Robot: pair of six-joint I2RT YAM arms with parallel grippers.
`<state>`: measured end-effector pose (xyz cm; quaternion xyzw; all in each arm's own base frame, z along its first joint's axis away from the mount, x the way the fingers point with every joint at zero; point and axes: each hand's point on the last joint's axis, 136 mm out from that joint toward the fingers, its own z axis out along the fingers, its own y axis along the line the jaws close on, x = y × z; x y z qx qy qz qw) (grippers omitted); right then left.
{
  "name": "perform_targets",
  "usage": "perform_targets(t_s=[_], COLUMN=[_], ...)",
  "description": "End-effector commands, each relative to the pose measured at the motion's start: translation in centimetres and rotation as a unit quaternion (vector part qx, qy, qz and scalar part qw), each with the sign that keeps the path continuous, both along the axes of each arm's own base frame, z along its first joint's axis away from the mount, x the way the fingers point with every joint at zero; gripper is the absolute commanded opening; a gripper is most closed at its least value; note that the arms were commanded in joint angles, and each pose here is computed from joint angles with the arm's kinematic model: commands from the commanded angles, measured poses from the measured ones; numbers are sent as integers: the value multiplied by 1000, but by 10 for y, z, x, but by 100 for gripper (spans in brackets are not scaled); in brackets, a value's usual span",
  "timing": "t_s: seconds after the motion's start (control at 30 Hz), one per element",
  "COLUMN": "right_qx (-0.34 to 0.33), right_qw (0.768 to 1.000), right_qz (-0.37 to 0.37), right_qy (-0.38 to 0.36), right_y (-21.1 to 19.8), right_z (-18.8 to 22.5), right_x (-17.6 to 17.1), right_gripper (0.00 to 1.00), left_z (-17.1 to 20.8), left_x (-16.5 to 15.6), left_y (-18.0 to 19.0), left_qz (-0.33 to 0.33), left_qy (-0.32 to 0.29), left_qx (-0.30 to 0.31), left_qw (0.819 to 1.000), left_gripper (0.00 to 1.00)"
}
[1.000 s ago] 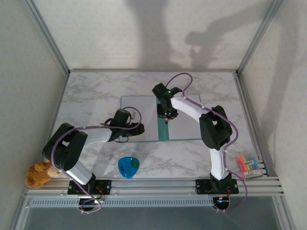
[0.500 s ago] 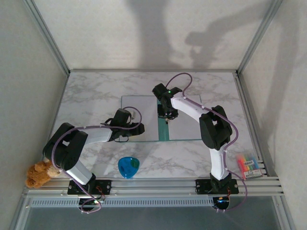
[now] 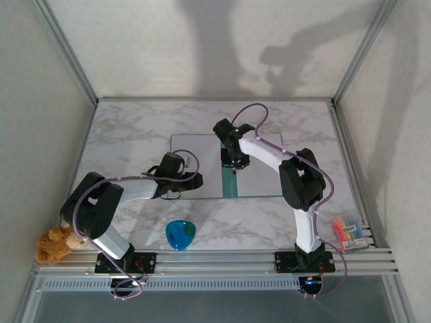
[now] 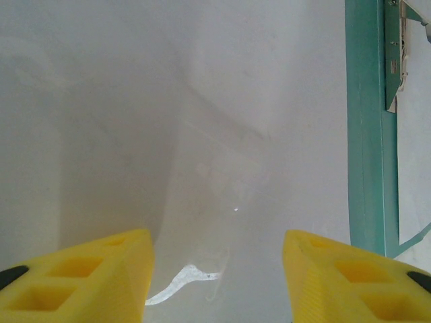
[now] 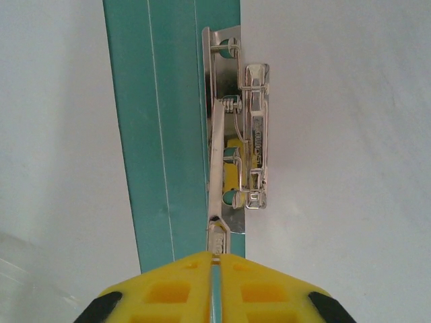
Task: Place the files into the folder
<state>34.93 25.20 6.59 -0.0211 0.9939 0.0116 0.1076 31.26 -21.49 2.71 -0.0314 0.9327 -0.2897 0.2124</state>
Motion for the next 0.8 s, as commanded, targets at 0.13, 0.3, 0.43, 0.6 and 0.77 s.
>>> perform_targets(t_s=[0.13,0.3,0.43,0.6,0.77], right_qx=[-54,-59,-61,-61,-63], right_qw=[998,998,997,998,997], right_qz=[5,7,8,9,9], right_qy=[31,34,36,32,32], right_y=[-18,-19,-19,-19,-20], right_z=[-22,-25,-26,-24,-25], right_x=[-16,-17,-17,-15,-15], right_gripper=[12,13,12,12,11], left_z=[-46,-46,-46,-47,-46], left_x=[-33,-34,-34,-34,-35], left_y=[21,22,22,22,22], left_qz=[2,3,3,2,3], left_qy=[79,79,79,79,80], left_qx=[61,61,60,61,60], left_qw=[995,995,995,995,995], left_gripper=[55,55,55,55,55])
